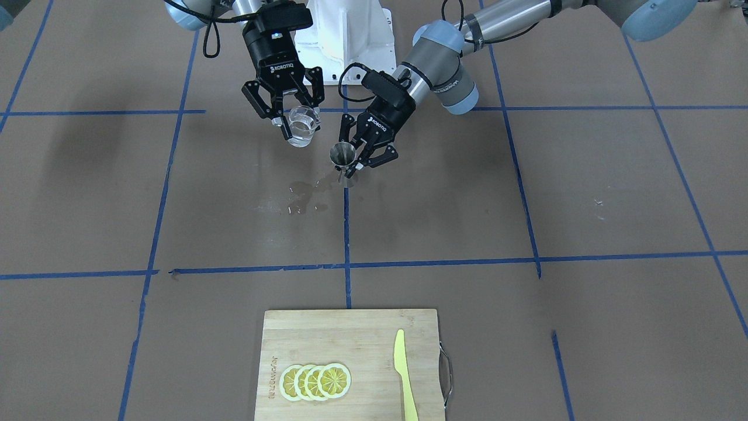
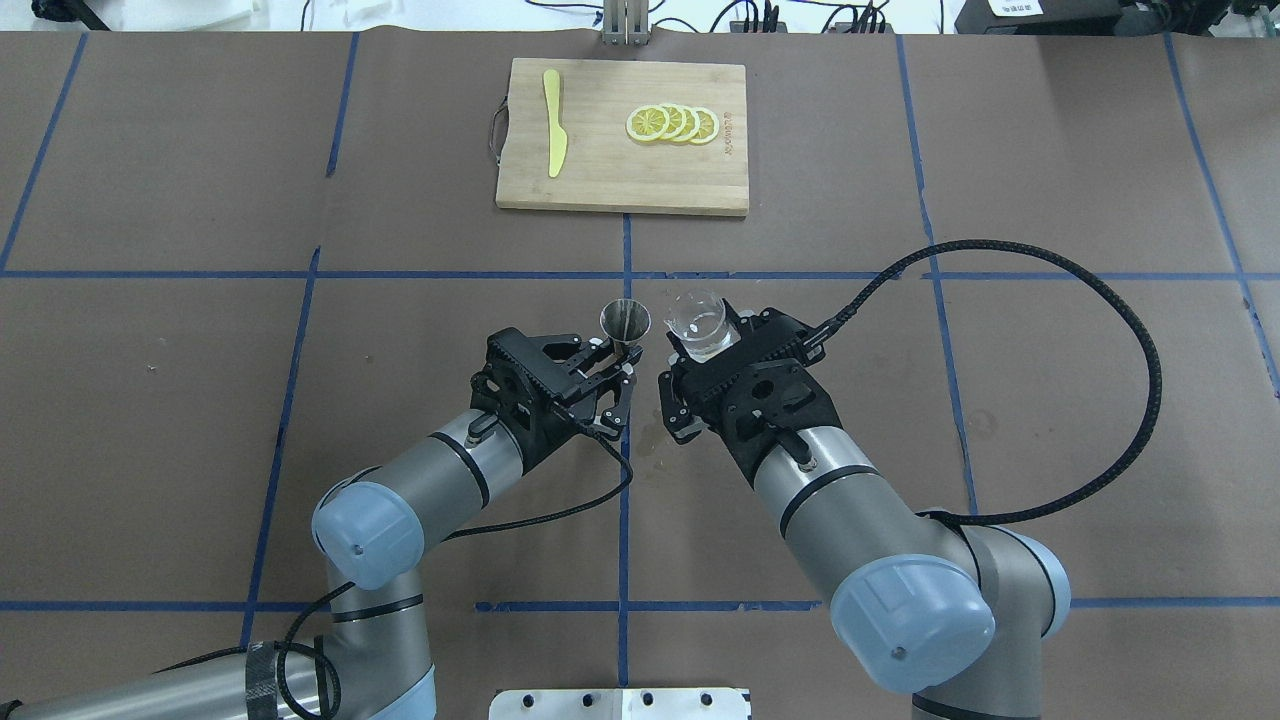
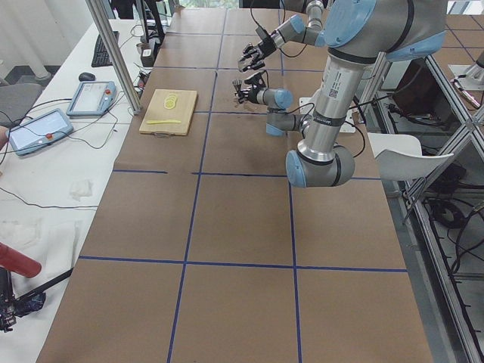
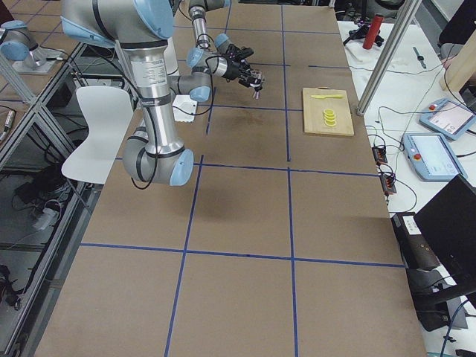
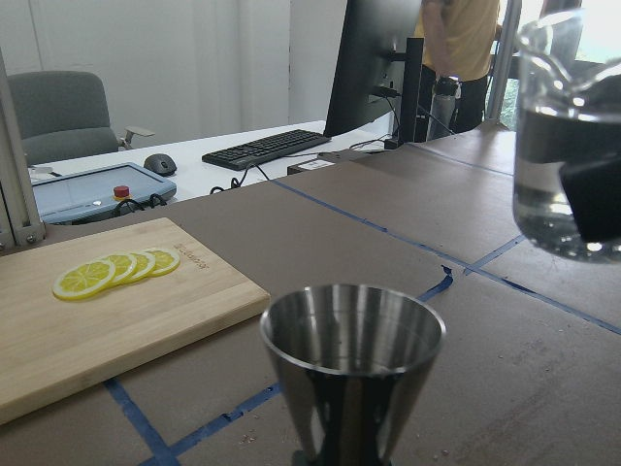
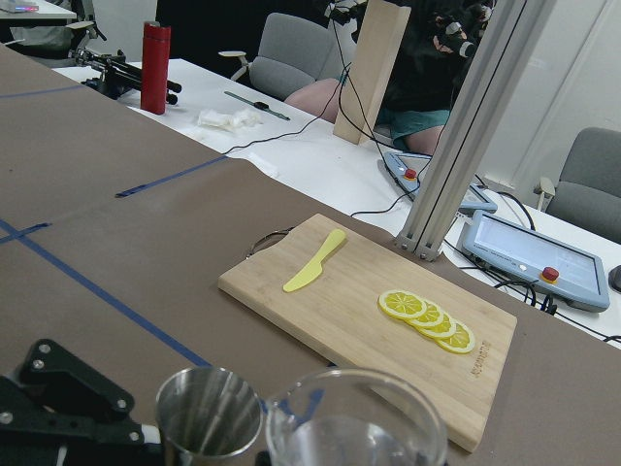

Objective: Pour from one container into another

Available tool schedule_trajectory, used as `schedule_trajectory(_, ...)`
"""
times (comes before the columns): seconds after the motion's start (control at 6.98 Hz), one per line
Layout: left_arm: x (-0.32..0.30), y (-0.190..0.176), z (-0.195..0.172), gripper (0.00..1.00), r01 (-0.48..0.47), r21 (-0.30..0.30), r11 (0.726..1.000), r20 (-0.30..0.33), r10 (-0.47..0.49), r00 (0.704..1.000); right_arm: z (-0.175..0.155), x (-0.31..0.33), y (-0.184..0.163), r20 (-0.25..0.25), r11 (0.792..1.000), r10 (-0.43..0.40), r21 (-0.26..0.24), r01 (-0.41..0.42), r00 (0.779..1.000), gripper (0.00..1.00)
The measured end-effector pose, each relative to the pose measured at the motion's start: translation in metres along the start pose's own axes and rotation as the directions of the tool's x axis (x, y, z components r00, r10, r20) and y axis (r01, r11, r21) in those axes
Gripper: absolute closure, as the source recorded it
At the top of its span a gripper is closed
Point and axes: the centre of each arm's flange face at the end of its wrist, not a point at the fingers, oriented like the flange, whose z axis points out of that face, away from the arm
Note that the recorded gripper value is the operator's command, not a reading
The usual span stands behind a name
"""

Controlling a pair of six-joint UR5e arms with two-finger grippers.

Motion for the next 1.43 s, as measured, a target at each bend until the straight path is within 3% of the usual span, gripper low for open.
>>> schedule_trajectory(0.72, 0.008, -0.005, 0.002, 1.0, -0.043, 0.005, 0.999, -0.017, 0.043, 0.999, 0.015, 0.0, -0.014, -0.019, 0.994, -0.061, -0.088, 0.059, 0.998, 0.78)
schedule_trajectory(1.43, 0.01, -0.005, 0.004, 1.0, -0.045, 0.005, 0.999, -0.019, 0.045, 0.999, 0.001, 0.006, -0.03, -0.025, 0.977, -0.173, -0.13, 0.168, 0.985, 0.78)
